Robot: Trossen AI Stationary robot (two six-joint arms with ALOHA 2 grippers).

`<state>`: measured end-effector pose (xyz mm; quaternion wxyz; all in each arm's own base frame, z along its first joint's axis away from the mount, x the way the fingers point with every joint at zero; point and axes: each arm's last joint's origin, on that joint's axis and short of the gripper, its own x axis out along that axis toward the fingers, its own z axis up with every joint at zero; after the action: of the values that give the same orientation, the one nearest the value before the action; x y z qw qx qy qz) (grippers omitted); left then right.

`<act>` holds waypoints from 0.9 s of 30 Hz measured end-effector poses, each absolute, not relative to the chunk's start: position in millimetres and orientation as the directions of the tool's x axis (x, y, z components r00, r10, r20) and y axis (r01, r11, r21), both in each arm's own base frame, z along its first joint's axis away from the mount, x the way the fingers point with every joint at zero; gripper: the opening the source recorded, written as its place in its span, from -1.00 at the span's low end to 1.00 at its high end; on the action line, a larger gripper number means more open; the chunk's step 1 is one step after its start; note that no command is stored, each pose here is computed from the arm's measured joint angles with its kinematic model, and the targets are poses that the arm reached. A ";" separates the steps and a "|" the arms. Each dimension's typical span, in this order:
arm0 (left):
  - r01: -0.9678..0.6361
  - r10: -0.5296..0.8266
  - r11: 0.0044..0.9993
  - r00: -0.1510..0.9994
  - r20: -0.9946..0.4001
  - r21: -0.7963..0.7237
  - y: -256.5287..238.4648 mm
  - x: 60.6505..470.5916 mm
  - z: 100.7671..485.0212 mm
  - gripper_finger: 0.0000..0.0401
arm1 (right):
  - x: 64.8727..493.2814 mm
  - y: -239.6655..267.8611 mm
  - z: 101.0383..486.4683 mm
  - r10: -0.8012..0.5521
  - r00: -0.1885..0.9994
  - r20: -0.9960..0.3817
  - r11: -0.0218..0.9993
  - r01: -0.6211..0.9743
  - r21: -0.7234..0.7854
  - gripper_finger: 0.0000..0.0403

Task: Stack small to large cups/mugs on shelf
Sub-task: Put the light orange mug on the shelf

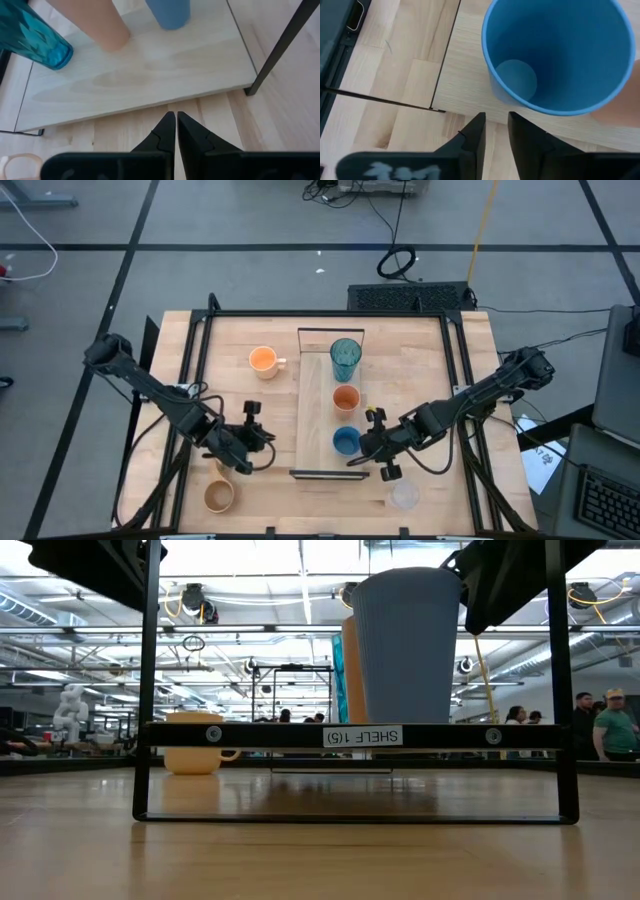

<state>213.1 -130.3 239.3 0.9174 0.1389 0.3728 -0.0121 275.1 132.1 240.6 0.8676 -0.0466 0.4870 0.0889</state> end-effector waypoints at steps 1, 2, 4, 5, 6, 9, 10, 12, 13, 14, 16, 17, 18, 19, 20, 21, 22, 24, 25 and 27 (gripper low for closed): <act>0.124 0.078 0.962 0.728 -0.681 0.242 -130.3 213.0 240.6 -0.89 | 275.1 132.1 240.6 0.109 0.510 -0.853 0.980 -0.200 0.005 -0.65; 0.122 0.074 0.963 0.733 -0.677 0.238 -130.2 212.9 241.7 -0.89 | 275.1 132.1 240.6 0.109 0.510 -0.853 0.980 -0.200 0.005 -0.66; 0.123 0.072 0.964 0.735 -0.674 0.237 -129.6 211.9 243.2 -0.89 | 275.1 132.1 240.6 0.109 0.510 -0.853 0.980 -0.200 0.006 -0.67; 0.122 0.070 0.964 0.738 -0.671 0.235 -129.5 211.9 243.9 -0.89 | 275.2 132.1 240.6 0.109 0.510 -0.853 0.980 -0.200 0.005 -0.68; 0.121 0.069 0.965 0.740 -0.669 0.234 -129.6 211.9 244.2 -0.89 | 275.2 132.1 240.6 0.109 0.510 -0.853 0.980 -0.200 0.005 -0.68; 0.126 0.071 0.963 0.738 -0.671 0.240 -129.6 211.9 243.8 -0.89 | 275.2 131.9 240.5 0.102 0.513 -0.852 0.981 -0.196 -0.001 -0.70; 0.126 0.070 0.963 0.739 -0.670 0.239 -129.6 211.9 244.0 -0.89 | 275.4 131.5 240.6 0.089 0.518 -0.851 0.982 -0.189 -0.013 -0.71; 0.129 0.070 0.961 0.739 -0.670 0.243 -129.6 211.9 244.0 -0.89 | 275.8 131.2 240.6 0.078 0.526 -0.847 0.983 -0.181 -0.022 -0.73; 0.131 0.070 0.961 0.739 -0.670 0.245 -129.6 211.9 244.0 -0.89 | 276.4 131.3 239.9 0.076 0.536 -0.841 0.984 -0.178 -0.024 -0.74; 0.132 0.070 0.960 0.739 -0.670 0.246 -129.6 212.0 244.0 -0.89 | 277.1 131.0 238.6 0.075 0.546 -0.835 0.984 -0.176 -0.026 -0.75; 0.132 0.070 0.960 0.739 -0.670 0.246 -129.6 211.9 244.0 -0.89 | 277.5 130.9 233.8 0.077 0.560 -0.825 0.984 -0.176 -0.027 -0.76; 0.132 0.070 0.960 0.739 -0.670 0.246 -129.6 211.9 244.0 -0.89 | 277.4 130.5 231.0 0.078 0.564 -0.822 0.984 -0.177 -0.028 -0.77; 0.132 0.070 0.960 0.739 -0.670 0.246 -129.6 211.9 244.0 -0.89 | 277.1 129.7 228.1 0.078 0.565 -0.821 0.984 -0.175 -0.027 -0.78; 0.132 0.070 0.960 0.739 -0.670 0.247 -129.6 211.9 244.0 -0.89 | 276.5 128.8 224.9 0.076 0.564 -0.822 0.985 -0.173 -0.027 -0.78; 0.132 0.070 0.960 0.739 -0.670 0.247 -129.6 211.9 244.0 -0.89 | 275.6 127.7 221.8 0.072 0.558 -0.826 0.986 -0.167 -0.027 -0.79; 0.132 0.070 0.960 0.739 -0.670 0.247 -129.6 211.9 244.0 -0.89 | 274.4 126.4 218.6 0.067 0.551 -0.832 0.986 -0.162 -0.027 -0.79; 0.132 0.071 0.960 0.739 -0.670 0.247 -129.6 212.0 244.0 -0.89 | 273.5 125.1 215.7 0.063 0.544 -0.837 0.987 -0.155 -0.027 -0.79; 0.132 0.071 0.960 0.739 -0.670 0.248 -129.6 212.0 244.0 -0.89 | 272.2 122.9 211.2 0.057 0.537 -0.842 0.989 -0.143 -0.025 -0.79; 0.135 0.071 0.959 0.739 -0.670 0.251 -129.6 212.0 244.0 -0.89 | 272.1 121.5 209.3 0.054 0.536 -0.843 0.990 -0.138 -0.025 -0.79; 0.140 0.070 0.957 0.741 -0.668 0.256 -129.6 212.1 244.1 -0.89 | 272.8 118.8 205.7 0.053 0.544 -0.837 0.991 -0.129 -0.021 -0.79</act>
<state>212.1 -129.6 244.1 0.9214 0.1462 0.3597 -0.0189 272.8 118.8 205.7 0.8777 -0.0399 0.4747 0.0517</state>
